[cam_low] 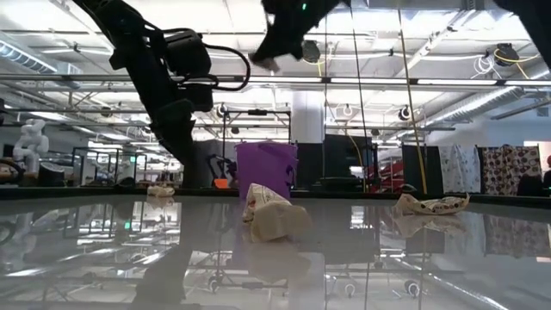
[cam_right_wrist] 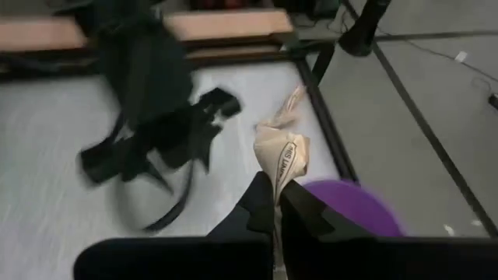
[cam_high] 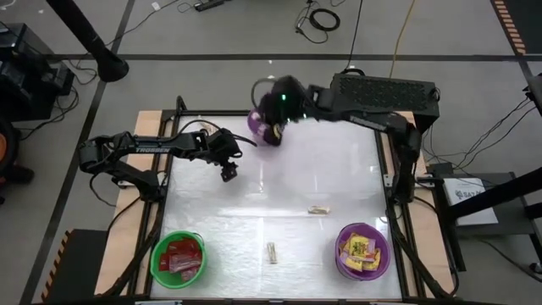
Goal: Sort candy by brand, put in halloween buckets
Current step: Put the white chocolate into the top purple bucket
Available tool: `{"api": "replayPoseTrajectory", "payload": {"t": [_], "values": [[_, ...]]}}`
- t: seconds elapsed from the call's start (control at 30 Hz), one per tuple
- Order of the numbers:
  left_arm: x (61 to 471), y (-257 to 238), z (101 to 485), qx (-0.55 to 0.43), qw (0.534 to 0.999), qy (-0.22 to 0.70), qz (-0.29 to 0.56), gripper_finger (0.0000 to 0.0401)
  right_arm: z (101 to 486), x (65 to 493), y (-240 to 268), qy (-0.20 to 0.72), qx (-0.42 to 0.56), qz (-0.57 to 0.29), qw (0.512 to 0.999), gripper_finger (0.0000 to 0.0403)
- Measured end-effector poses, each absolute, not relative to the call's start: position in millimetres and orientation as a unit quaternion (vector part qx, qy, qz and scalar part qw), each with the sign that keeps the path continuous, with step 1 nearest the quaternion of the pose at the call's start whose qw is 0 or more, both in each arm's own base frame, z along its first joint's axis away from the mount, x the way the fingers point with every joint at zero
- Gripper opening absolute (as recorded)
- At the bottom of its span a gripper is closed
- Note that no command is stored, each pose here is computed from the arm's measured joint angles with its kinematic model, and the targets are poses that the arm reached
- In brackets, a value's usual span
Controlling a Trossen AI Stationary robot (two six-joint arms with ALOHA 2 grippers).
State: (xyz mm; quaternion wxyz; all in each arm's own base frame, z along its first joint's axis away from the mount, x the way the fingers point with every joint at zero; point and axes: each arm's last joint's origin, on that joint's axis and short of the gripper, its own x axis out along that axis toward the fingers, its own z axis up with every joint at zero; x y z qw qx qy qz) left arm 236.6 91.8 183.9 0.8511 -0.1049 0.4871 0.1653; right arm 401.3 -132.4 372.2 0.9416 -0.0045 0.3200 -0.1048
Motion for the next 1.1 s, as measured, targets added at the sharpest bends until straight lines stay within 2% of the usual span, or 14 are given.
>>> {"api": "replayPoseTrajectory", "payload": {"t": [0.27, 0.53, 0.7, 0.83, 1.1], "values": [[232, 94, 184, -0.125, 0.833, 0.494, 0.216, 0.0251, 334, 405, -200, 0.329, 0.041, -0.124, 0.935, 0.0], [229, 96, 193, -0.203, 0.819, 0.463, 0.271, 0.0251, 287, 406, -242, 0.374, 0.082, -0.154, 0.911, 0.0009], [233, 97, 205, -0.253, 0.815, 0.428, 0.299, 0.0251, 274, 403, -253, 0.391, 0.089, -0.163, 0.901, 0.0045], [235, 98, 210, -0.282, 0.807, 0.412, 0.315, 0.0251, 277, 401, -258, 0.389, 0.056, -0.155, 0.906, 0.0085], [229, 97, 220, -0.321, 0.759, 0.439, 0.357, 0.0251, 292, 388, -262, 0.397, -0.004, -0.139, 0.907, 0.0138]]}}
